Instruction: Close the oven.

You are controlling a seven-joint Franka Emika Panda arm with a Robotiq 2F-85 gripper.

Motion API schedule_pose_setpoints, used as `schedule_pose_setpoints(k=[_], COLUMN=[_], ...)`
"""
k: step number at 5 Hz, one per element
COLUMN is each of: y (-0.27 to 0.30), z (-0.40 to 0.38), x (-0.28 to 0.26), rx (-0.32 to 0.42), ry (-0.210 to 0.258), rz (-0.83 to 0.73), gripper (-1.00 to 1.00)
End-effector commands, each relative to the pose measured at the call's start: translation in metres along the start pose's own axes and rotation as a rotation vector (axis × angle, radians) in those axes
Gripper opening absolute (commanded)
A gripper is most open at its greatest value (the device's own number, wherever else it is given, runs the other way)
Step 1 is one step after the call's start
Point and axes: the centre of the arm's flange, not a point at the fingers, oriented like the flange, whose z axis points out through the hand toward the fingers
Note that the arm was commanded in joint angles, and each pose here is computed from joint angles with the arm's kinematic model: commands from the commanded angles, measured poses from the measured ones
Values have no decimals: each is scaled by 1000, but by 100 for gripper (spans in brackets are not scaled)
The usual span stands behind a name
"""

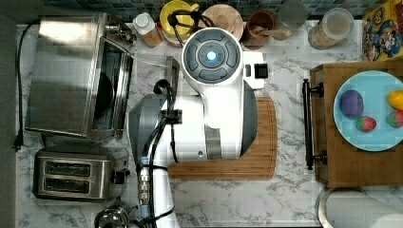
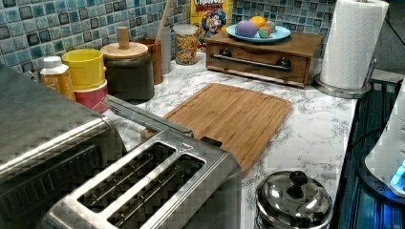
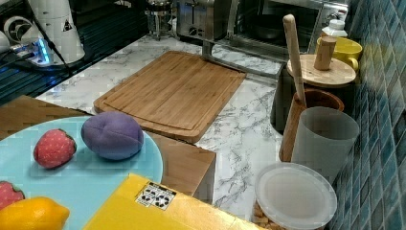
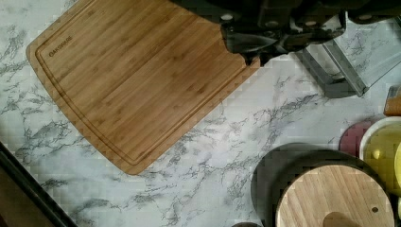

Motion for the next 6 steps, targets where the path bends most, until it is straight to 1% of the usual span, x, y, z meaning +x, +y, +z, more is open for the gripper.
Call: schedule_pose_setpoints(k=[1,2,3,4,5,6], y=[-5,13,42,67,91,102], z=[-4,39,88,119,154,179], x=[-3,-13,-34,-48,-42,-48], rx=[2,65,126,237,403,543], ry=[15,-76,-154,-192,-270,-230], rz=[-13,-54,-168,-270,-375,-412], gripper=[-100,-100,-100,-100,-100,-100])
